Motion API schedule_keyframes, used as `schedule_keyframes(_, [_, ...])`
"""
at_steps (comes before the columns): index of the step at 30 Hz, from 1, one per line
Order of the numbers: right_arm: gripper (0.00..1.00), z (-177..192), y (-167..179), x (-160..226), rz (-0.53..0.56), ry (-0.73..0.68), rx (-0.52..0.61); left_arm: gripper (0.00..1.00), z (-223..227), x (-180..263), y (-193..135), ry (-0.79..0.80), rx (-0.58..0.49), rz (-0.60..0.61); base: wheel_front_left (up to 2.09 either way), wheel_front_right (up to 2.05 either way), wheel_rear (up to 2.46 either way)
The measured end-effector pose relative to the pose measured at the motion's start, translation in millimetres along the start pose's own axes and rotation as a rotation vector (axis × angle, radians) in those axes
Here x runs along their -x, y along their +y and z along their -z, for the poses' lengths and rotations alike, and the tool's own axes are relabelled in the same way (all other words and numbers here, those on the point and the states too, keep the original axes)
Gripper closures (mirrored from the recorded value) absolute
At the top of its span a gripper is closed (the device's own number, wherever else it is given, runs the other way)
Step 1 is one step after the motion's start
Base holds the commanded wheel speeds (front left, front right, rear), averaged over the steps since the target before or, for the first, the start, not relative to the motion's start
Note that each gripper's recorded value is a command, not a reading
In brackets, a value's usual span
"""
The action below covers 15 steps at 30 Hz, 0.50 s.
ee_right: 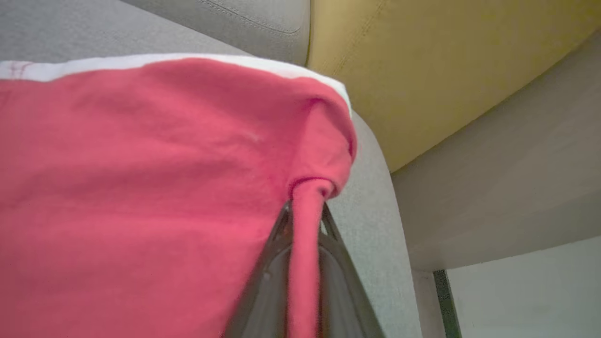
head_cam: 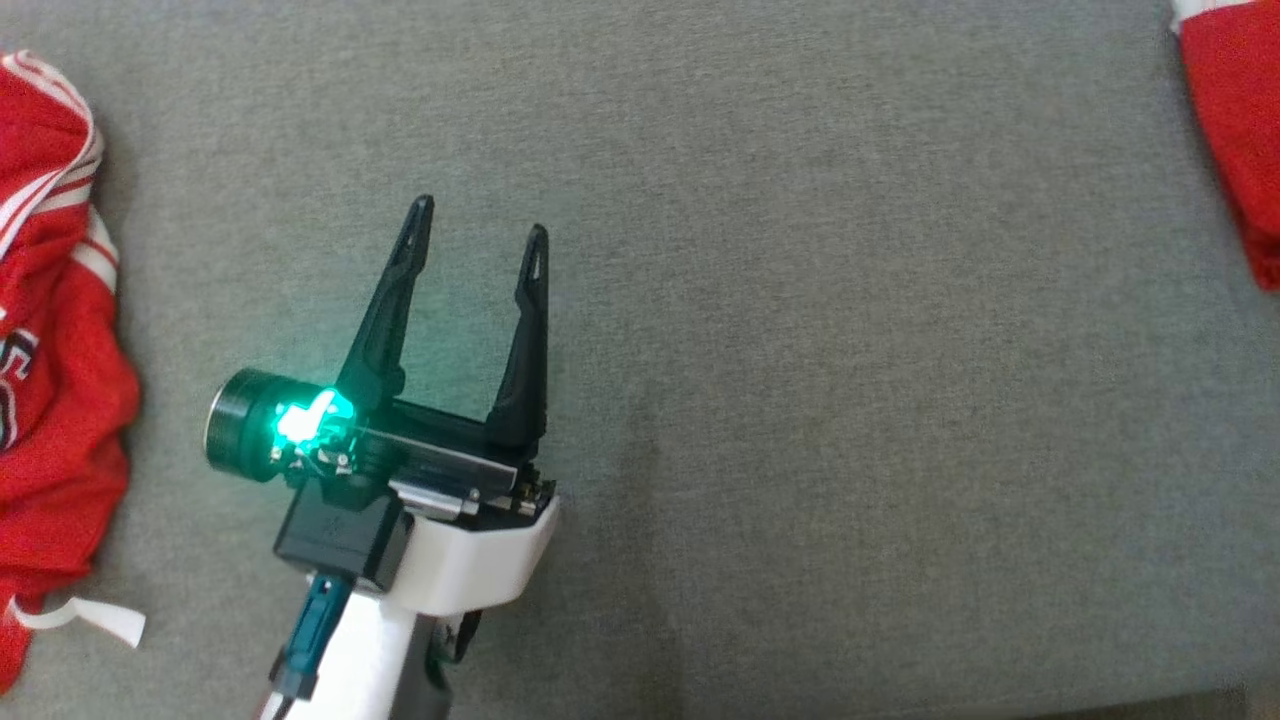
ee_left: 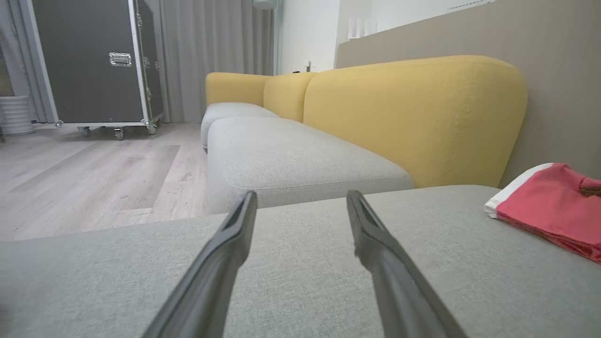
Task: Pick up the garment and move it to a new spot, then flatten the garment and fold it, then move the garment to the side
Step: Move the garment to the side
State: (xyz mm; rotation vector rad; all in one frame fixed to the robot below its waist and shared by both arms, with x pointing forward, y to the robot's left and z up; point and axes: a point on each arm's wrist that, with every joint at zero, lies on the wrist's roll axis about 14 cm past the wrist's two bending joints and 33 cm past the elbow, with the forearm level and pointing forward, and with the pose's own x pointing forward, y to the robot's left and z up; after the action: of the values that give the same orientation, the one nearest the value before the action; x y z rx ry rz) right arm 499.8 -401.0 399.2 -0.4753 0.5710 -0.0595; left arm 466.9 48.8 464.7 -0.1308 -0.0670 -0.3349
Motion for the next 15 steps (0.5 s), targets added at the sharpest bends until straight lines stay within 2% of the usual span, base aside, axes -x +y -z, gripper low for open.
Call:
schedule_keyframes(1, [0.98,-1.4,-2.0,-0.8,0.008,-0.005,0.016,0.0,-0.3,0.5,1.4,0.0,-0.002,-0.003,0.0,0.0,0.0])
schedule_keyframes(3, [0.0,-6.0,-14.8,0.5,0.052,-0.025,0.037,0.0,-0.7,2.3,3.3,0.004,-0.008,-0.009,0.0,0.0,0.0])
schedule_keyframes(6, [0.0,-11.1,-19.4,4.0,0.087,-0.04,0.041,0.0,-7.9,5.6,4.7,-0.005,-0.021,-0.017,0.0,0.0,0.0])
schedule_keyframes(9, [0.0,-13.9,-6.1,6.1,0.077,-0.052,0.024,0.0,-14.7,9.4,7.3,-0.013,-0.028,-0.034,0.0,0.0,0.0])
schedule_keyframes(11, [0.0,-11.1,20.2,11.5,0.038,-0.053,-0.014,0.0,-20.5,17.0,10.3,-0.015,-0.041,-0.057,0.0,0.0,0.0])
schedule_keyframes(15, [0.0,-8.0,96.3,37.1,-0.099,-0.084,-0.162,0.0,-25.4,43.1,12.0,0.009,-0.051,-0.102,0.0,0.0,0.0])
